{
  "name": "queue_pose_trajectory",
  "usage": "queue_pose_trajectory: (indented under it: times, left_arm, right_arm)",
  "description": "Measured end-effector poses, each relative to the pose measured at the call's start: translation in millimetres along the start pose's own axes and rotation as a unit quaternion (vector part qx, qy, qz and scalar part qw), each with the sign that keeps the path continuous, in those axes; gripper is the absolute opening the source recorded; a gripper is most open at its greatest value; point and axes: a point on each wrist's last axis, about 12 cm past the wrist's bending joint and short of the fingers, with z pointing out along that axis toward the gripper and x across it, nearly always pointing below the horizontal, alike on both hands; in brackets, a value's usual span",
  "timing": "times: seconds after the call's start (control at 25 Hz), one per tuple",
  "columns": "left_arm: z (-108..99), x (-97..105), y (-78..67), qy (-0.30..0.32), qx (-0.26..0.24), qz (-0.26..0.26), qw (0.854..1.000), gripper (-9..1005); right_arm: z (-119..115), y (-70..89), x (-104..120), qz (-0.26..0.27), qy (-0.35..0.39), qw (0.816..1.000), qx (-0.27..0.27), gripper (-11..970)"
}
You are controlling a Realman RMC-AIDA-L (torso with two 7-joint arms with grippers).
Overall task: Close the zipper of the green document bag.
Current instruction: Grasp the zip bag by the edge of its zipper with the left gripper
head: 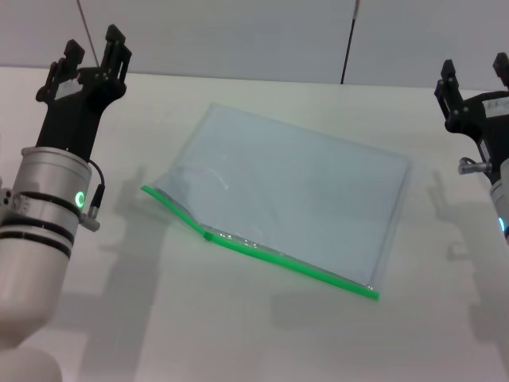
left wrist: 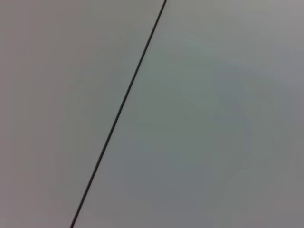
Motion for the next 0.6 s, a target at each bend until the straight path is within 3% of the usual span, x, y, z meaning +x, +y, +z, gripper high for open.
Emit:
queue_pose_trajectory:
  times: [0.28, 0.6]
  left_arm:
    - [16.6, 3.2, 16.5, 0.051, -0.046, -0.016, 0.997, 665]
    - [20.5, 4.0, -1.4, 0.072, -0.014, -0.034, 0.997, 666]
  right_arm:
    - [-0.1, 0.1, 0.1, 0.0, 0.0, 1.0, 0.0, 692]
    - [-0.1, 0.3, 0.0, 0.001, 0.0, 1.0, -0.001, 691]
